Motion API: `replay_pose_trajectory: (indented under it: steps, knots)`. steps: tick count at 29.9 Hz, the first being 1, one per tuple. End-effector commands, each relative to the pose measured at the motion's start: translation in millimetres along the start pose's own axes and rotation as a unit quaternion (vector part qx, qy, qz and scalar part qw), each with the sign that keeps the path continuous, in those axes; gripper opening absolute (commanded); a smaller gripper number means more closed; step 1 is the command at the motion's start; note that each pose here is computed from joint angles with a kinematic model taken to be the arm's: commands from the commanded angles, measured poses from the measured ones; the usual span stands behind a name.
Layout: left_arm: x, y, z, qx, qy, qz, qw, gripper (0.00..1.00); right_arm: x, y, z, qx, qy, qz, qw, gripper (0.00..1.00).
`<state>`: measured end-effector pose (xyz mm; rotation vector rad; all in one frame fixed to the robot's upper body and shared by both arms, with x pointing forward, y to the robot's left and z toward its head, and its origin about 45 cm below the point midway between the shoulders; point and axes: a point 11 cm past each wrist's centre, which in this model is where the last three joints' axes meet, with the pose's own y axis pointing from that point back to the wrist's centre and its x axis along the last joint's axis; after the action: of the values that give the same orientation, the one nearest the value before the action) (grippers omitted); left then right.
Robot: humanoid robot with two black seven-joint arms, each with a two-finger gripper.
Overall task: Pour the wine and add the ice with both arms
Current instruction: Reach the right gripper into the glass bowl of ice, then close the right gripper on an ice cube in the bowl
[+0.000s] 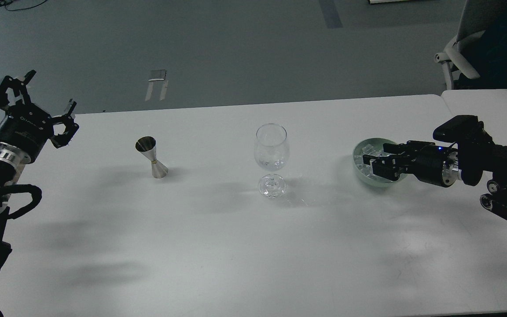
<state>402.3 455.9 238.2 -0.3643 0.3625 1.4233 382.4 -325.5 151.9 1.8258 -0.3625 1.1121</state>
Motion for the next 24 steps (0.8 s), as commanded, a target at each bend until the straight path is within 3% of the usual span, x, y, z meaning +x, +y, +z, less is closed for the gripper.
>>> replay_pose_trajectory:
  steps: [1,24]
  knots:
    - [-0.2,-0.1,-0.5,0.000,0.001,0.000,1.000,0.98,-1.5,-0.2,1.8,-0.003,0.001,-0.003,1.000,0.63]
    - [-0.5,0.3,-2.3,0.001,0.002,0.000,1.000,0.98,-9.2,-8.0,7.4,-0.014,0.034,-0.023,0.999,0.59]
